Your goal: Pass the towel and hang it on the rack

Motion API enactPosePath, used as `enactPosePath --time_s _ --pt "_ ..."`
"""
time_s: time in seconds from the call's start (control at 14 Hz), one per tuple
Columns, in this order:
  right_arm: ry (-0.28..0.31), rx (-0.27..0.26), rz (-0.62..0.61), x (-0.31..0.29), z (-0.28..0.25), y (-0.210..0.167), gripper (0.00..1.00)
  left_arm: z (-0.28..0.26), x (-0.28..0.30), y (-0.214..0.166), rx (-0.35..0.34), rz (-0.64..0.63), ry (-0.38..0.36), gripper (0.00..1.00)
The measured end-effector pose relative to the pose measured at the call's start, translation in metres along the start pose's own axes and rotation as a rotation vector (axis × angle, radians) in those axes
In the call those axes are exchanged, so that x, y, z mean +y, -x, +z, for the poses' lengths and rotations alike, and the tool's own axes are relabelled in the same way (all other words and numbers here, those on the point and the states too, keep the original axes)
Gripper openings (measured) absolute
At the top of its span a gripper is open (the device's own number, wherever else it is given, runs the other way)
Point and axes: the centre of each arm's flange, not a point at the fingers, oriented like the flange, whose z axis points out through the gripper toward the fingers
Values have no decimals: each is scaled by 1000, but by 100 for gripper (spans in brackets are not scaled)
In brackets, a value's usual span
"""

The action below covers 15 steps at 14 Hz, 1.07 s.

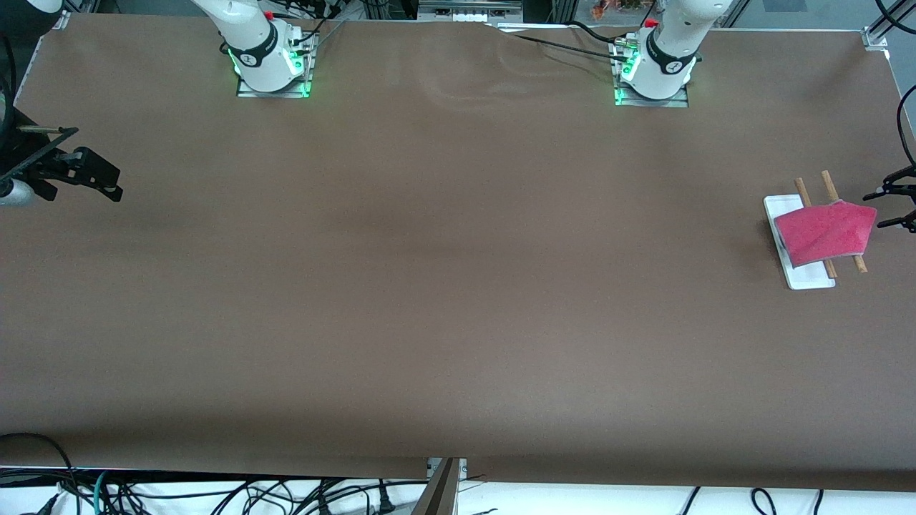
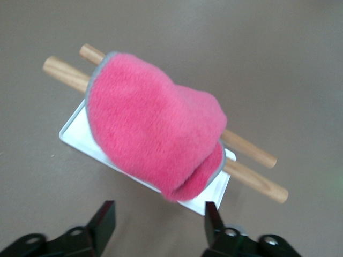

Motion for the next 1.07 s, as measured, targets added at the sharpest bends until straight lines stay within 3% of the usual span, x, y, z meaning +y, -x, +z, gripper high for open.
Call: enactPosePath --time_s 0.14,0.29,0.5,0.79,1.07 --pt "0 10 0 0 -1 -1 100 -22 -8 -4 -5 13 -47 100" --pt "0 13 0 0 -2 -2 100 -52 -23 -37 -31 75 -111 100" --pt "0 15 -1 0 -3 -2 100 -76 -34 -98 -80 136 -139 100" --pt "3 30 -6 -2 -8 -3 100 -90 -35 -137 -79 82 -147 100" --pt "8 42 -18 -8 -9 -5 100 -84 -31 -227 -104 -22 -137 100"
